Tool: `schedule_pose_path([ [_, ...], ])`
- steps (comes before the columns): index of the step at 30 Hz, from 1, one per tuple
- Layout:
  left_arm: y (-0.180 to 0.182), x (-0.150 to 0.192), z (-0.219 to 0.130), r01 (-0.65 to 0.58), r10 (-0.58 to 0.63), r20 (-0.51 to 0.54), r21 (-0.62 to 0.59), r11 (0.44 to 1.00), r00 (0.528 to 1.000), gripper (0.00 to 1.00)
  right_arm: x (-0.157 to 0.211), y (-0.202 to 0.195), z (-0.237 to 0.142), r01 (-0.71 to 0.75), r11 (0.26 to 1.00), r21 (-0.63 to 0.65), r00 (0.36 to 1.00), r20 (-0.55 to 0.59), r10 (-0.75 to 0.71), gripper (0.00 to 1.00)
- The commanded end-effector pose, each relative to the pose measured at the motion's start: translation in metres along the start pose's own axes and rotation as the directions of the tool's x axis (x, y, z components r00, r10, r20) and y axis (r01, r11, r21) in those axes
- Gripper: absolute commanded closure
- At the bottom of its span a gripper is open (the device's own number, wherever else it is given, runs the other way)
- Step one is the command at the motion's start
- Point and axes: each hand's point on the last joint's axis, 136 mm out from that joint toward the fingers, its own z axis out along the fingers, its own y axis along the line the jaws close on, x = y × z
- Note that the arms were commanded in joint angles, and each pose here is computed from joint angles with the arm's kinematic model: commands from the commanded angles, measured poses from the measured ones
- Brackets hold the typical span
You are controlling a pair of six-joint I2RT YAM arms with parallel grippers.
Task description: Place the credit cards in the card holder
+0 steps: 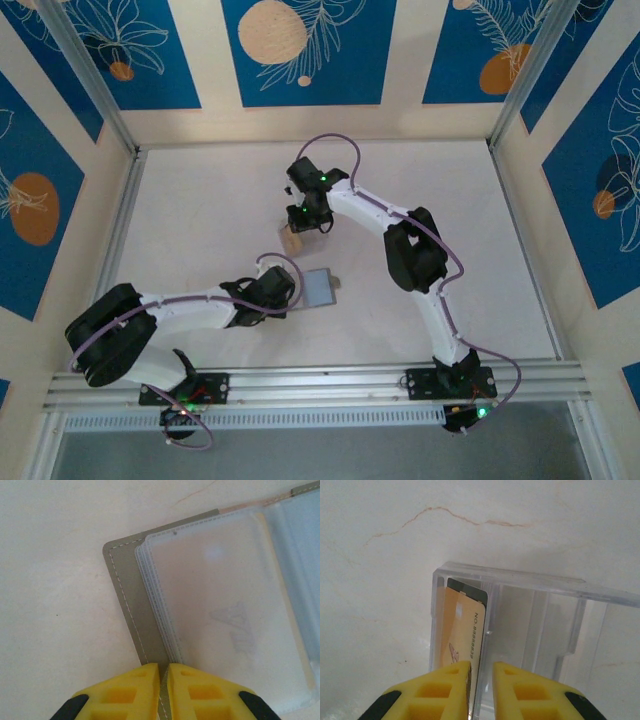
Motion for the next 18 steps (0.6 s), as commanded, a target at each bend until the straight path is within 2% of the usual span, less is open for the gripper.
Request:
schedule_pose_path([
  [1,0.004,0.023,0.007,-0.013,0.012,-0.089,-0.017,1.000,0.996,0.86,-0.002,0.006,-0.002,0.000,0.999,-0.035,1.000,-0.008,0.000,0.79],
  [18,0.004,0.023,0.007,-0.016,0.014,-0.090,-0.019,1.000,0.996,0.86,0.002,0.010,0.009,0.002,0.998,-0.066,0.999,-0.048,-0.005,0.84],
])
